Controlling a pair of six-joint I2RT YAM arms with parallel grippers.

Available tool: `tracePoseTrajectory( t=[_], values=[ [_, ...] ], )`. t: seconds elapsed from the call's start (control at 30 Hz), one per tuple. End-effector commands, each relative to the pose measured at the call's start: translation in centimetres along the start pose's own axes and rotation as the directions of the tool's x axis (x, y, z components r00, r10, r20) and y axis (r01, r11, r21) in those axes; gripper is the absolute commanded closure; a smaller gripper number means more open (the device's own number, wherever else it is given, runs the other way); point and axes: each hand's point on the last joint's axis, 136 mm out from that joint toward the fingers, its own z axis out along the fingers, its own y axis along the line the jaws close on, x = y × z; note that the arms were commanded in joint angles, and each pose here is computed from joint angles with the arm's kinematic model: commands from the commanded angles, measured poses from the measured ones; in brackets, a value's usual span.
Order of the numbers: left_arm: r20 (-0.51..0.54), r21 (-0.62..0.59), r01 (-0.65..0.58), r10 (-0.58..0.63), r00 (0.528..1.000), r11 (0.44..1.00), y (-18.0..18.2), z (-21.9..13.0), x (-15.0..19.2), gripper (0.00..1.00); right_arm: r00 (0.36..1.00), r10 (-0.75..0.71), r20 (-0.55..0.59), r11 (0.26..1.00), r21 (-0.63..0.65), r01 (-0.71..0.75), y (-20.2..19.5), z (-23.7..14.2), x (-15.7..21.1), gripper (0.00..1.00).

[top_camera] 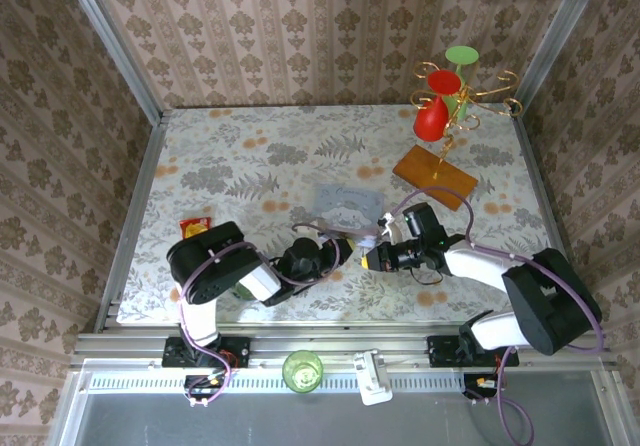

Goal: Unlock the padlock with the key

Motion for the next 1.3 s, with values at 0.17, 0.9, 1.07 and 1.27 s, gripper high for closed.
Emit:
tracePoseTrajectory(
  t=[0.17,0.9,1.07,1.27],
  values=[
    [-0.093,0.090,0.073,-0.065,0.994,0.993,-2.7,-0.8,0.3,1.00,0.996,0.048,0.079,0.998,0.026,-0.050,-2.0,0.6,-2.5,1.00],
    [-0.183,-0.157,0.048,-0.077,0.980,0.986,1.2,0.0,2.4,0.90,0.995,0.039,0.094,0.990,0.128,-0.051,-2.6,-0.8,-1.3,1.00],
    [-0.174,-0.275,-0.043,-0.006,0.985,0.960,1.9,-1.3,1.6,0.74,0.990,0.058,0.131,0.977,0.196,-0.083,-4.2,-0.9,-2.5,1.00],
    [-0.115,-0.262,-0.051,0.021,0.993,0.964,1.0,-2.6,0.2,0.72,0.984,-0.013,0.178,0.995,0.104,-0.006,-1.3,-1.7,-3.7,1.00]
  ],
)
